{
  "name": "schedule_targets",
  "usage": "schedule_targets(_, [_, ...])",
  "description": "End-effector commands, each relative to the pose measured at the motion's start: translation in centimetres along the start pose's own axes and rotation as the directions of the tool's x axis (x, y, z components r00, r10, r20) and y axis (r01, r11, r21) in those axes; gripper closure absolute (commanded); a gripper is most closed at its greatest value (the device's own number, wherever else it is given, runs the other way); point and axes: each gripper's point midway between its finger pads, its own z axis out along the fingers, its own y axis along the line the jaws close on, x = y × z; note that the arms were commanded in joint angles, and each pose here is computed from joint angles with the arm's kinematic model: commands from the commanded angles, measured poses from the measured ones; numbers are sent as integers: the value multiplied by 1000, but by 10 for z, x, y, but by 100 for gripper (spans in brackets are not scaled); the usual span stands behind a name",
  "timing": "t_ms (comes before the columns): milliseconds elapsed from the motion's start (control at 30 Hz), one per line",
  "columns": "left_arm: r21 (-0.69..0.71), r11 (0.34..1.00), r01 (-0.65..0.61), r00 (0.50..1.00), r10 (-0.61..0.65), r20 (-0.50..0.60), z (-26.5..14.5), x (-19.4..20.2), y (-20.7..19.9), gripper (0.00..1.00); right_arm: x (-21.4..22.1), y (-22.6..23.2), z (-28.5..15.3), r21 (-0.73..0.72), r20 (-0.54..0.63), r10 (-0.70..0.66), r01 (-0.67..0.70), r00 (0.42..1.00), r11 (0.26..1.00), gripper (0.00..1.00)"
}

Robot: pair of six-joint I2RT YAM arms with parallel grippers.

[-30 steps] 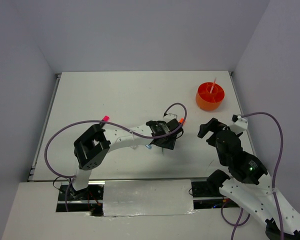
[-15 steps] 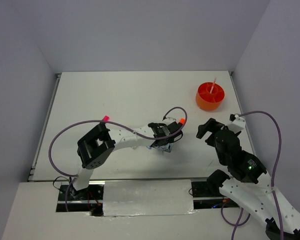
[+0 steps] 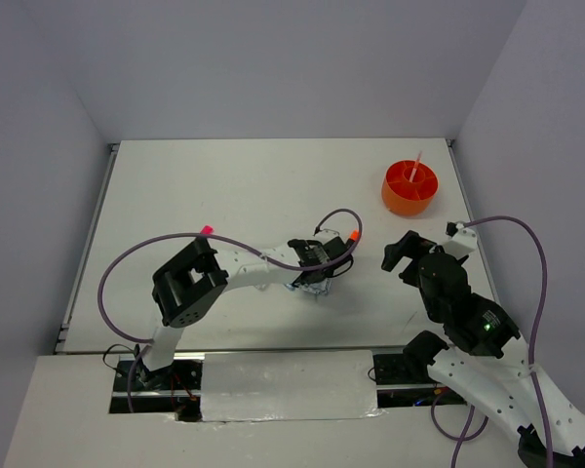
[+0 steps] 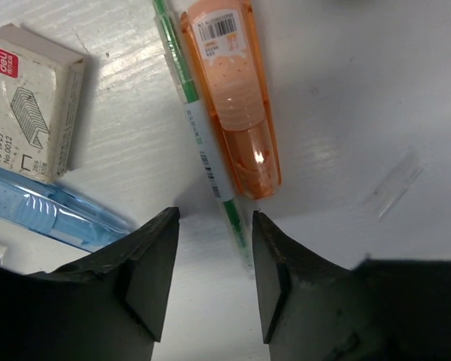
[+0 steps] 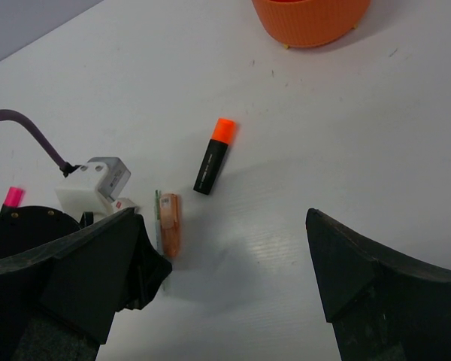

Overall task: Sort the stationery into containers
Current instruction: Pick up the pen from the center of the board.

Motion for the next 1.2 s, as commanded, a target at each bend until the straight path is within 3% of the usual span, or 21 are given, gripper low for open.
schedule_targets(0, [-21,1000,-5,1000,5,-15,13,2,8,45,-1,4,3,-9,9,0,0,1000,1000,0])
schedule_targets(433, [-37,999,-26,1000,25,-14,30,-10,19,46,3,8,5,-28,-9,-5,4,1000,1000,0])
schedule_targets(733, [-49,999,-1,1000,0,-21,36,-12,30,52,4,13,5,-50,-11,-2,2,1000,999,0])
schedule_targets(933, [-52,999,9,999,-11,-32,41,-9,36,69,9,13,7,-51,-26,-12,11,1000,999,0])
schedule_targets(1167, [-24,1000,19,998,-20,-65,46,7,36,99,8,19,4,-92,-29,-12,9,1000,996,0])
